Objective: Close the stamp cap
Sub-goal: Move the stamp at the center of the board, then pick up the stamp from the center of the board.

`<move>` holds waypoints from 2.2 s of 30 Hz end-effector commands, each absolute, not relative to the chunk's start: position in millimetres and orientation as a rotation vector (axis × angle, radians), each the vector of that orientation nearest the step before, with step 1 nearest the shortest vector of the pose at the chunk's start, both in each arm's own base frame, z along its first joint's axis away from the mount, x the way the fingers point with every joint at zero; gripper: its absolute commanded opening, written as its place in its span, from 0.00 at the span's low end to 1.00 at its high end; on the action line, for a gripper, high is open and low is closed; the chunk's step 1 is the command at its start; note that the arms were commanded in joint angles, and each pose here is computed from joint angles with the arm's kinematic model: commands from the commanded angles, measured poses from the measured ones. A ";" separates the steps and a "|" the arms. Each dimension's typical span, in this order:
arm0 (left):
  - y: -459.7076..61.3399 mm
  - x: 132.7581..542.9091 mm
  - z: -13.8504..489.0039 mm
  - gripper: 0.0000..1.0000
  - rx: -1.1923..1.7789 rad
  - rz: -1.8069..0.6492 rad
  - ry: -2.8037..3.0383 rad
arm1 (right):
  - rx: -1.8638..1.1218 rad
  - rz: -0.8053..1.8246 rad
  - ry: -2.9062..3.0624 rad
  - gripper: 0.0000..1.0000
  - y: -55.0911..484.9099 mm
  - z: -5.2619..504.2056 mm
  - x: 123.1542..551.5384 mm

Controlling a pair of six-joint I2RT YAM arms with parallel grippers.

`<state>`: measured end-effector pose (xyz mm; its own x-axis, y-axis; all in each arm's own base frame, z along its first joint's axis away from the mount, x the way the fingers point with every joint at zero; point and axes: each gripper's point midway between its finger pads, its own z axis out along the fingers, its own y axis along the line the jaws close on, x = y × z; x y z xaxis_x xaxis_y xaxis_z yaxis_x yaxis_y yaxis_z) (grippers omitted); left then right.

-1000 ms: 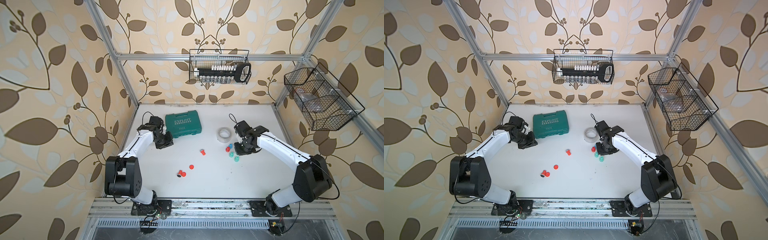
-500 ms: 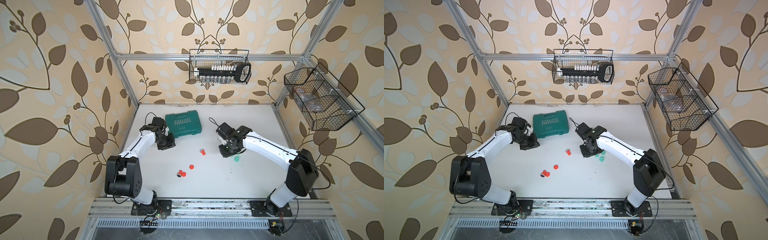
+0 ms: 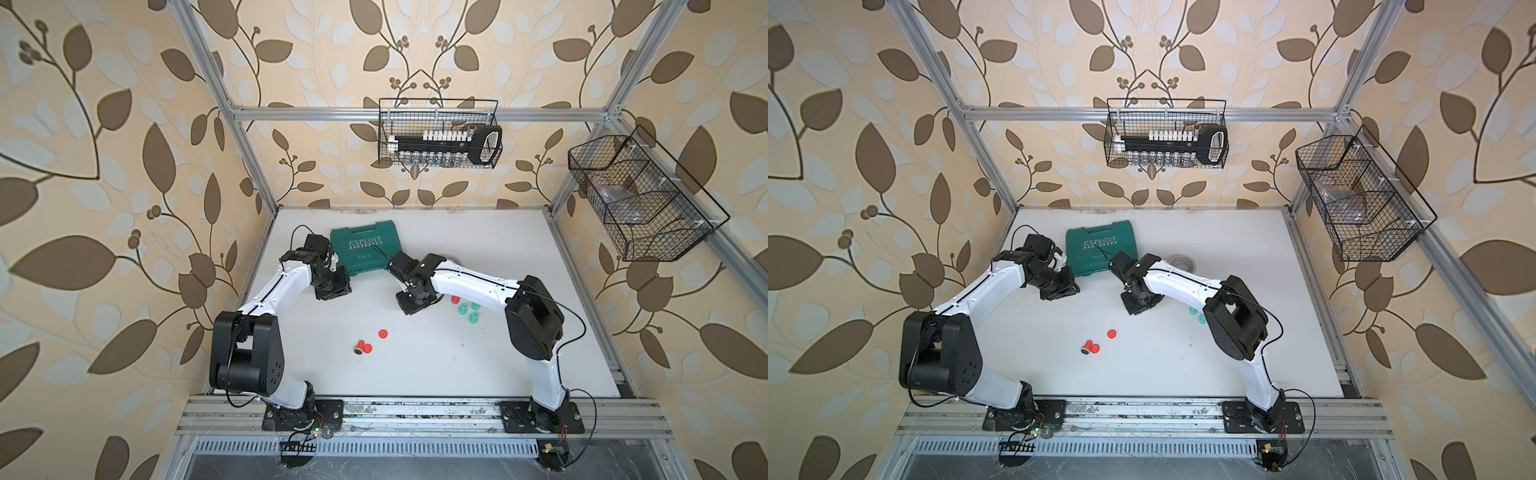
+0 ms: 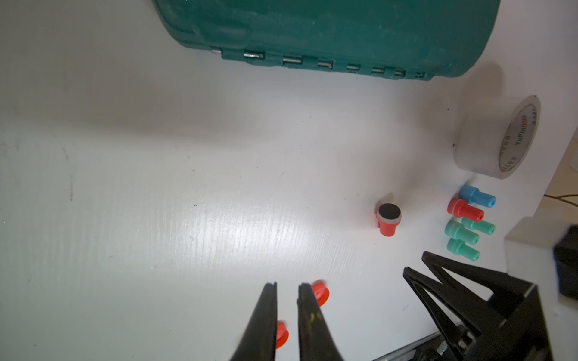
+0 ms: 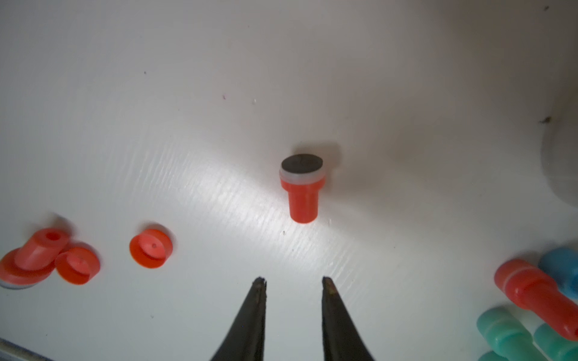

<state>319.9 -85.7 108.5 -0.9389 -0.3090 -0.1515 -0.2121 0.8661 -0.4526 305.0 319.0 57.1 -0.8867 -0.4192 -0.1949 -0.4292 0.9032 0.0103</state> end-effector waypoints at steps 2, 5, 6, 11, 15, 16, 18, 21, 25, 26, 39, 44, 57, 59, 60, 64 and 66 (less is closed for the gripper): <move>-85.0 318.3 117.9 0.17 -0.364 -0.628 2.798 | -0.632 0.056 2.872 0.27 323.4 49.8 319.6; -85.3 318.5 118.4 0.17 -0.362 -0.631 2.797 | -0.621 0.044 2.883 0.27 321.8 42.3 324.2; -85.2 318.6 118.7 0.16 -0.362 -0.631 2.796 | -0.614 0.040 2.889 0.27 320.1 39.4 325.8; -85.0 318.5 118.8 0.17 -0.362 -0.629 2.796 | -0.602 0.057 2.922 0.27 318.4 24.8 327.1; -85.3 318.5 118.4 0.17 -0.362 -0.631 2.797 | -0.609 0.081 2.939 0.27 322.3 14.8 325.3; -85.5 318.7 118.2 0.17 -0.361 -0.633 2.798 | -0.610 0.083 2.942 0.27 322.7 12.1 325.0; -85.6 319.0 118.6 0.16 -0.362 -0.635 2.797 | -0.616 0.084 2.947 0.27 323.4 8.0 324.7; -86.2 319.2 118.4 0.17 -0.360 -0.637 2.797 | -0.625 0.077 2.955 0.24 322.8 1.4 323.7; -86.7 319.3 119.0 0.17 -0.359 -0.641 2.796 | -0.628 0.073 2.965 0.23 321.7 -3.3 322.0; -86.4 319.3 118.8 0.17 -0.359 -0.641 2.796 | -0.629 0.069 2.965 0.22 321.3 -3.8 322.0; -83.0 317.8 121.5 0.19 -0.302 -0.601 2.794 | -0.675 0.182 2.890 0.14 347.4 44.4 321.2; -83.6 317.3 121.7 0.21 -0.295 -0.606 2.782 | -0.671 0.215 2.843 0.13 347.0 67.1 321.6; -97.9 325.6 137.3 0.28 -0.307 -0.726 2.697 | -0.713 0.212 2.792 0.13 334.9 88.3 302.1; -99.6 325.4 138.2 0.29 -0.306 -0.739 2.692 | -0.719 0.211 2.791 0.13 335.0 88.0 298.7; -100.2 325.0 139.1 0.30 -0.305 -0.745 2.690 | -0.723 0.210 2.791 0.13 335.5 88.3 297.3; -101.5 323.4 142.5 0.32 -0.297 -0.758 2.680 | -0.739 0.185 2.781 0.13 335.2 92.4 293.0; -102.8 322.2 143.1 0.32 -0.294 -0.770 2.679 | -0.743 0.177 2.779 0.13 334.3 94.0 291.0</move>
